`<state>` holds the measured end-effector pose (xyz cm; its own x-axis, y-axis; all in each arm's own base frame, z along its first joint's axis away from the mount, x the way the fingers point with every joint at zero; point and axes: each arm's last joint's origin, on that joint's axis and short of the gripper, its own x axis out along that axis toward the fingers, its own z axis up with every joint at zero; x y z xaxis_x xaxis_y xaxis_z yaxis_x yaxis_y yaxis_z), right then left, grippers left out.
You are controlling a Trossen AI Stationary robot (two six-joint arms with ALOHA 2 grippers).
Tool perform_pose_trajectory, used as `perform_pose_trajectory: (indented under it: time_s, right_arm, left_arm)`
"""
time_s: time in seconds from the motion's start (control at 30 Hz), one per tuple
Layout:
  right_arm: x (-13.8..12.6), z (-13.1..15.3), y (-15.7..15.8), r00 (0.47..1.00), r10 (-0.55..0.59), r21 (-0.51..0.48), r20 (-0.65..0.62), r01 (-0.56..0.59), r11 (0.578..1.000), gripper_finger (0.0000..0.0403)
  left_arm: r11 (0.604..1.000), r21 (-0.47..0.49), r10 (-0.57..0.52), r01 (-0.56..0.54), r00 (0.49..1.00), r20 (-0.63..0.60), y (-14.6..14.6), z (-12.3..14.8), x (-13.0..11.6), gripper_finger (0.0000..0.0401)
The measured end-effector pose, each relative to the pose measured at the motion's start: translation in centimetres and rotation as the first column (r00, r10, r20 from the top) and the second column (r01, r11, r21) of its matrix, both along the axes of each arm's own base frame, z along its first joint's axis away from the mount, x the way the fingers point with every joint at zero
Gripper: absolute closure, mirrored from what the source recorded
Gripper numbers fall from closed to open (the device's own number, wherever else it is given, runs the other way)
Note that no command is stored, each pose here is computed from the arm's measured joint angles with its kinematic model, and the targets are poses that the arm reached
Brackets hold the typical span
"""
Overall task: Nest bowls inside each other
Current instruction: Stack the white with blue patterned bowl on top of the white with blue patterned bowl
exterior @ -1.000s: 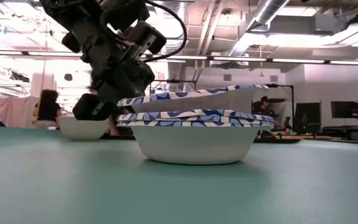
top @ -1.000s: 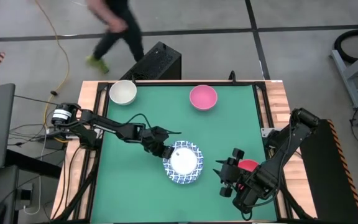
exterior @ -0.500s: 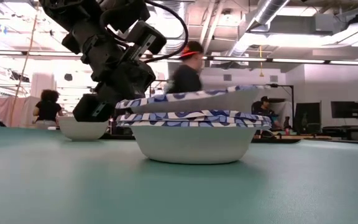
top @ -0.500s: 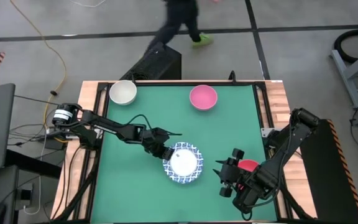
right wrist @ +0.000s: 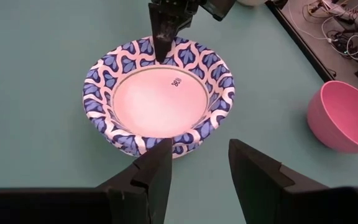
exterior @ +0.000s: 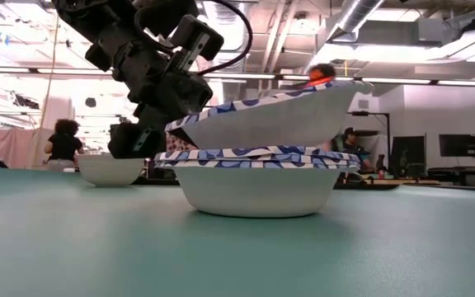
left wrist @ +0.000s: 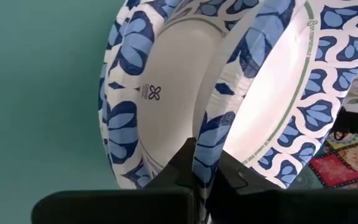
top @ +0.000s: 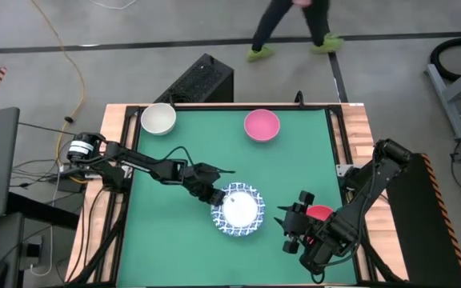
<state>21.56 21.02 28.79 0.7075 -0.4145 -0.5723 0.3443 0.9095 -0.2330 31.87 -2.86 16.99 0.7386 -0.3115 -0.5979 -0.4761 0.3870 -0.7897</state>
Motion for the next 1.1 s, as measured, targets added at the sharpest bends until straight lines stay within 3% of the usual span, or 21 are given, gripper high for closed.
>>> perform_pose_trajectory:
  time_s: [0.5,0.9,1.1]
  right_arm:
    - [0.03,-0.01,0.05,1.000,0.001,0.012,-0.002,-0.001,1.000,0.0223]
    - [0.03,-0.02,0.08,1.000,0.003,0.019,-0.007,-0.003,1.000,0.0223]
    - [0.04,-0.02,0.10,1.000,0.004,0.024,-0.007,-0.004,1.000,0.0223]
  left_arm:
    - [0.999,0.023,-0.036,0.035,0.998,0.042,-0.07,0.24,0.15,0.0397]
    - [0.999,0.009,-0.040,0.039,0.998,0.038,-0.10,0.25,0.13,0.0291]
    - [0.995,-0.005,-0.103,0.103,0.994,0.047,0.27,0.27,0.09,0.0274]
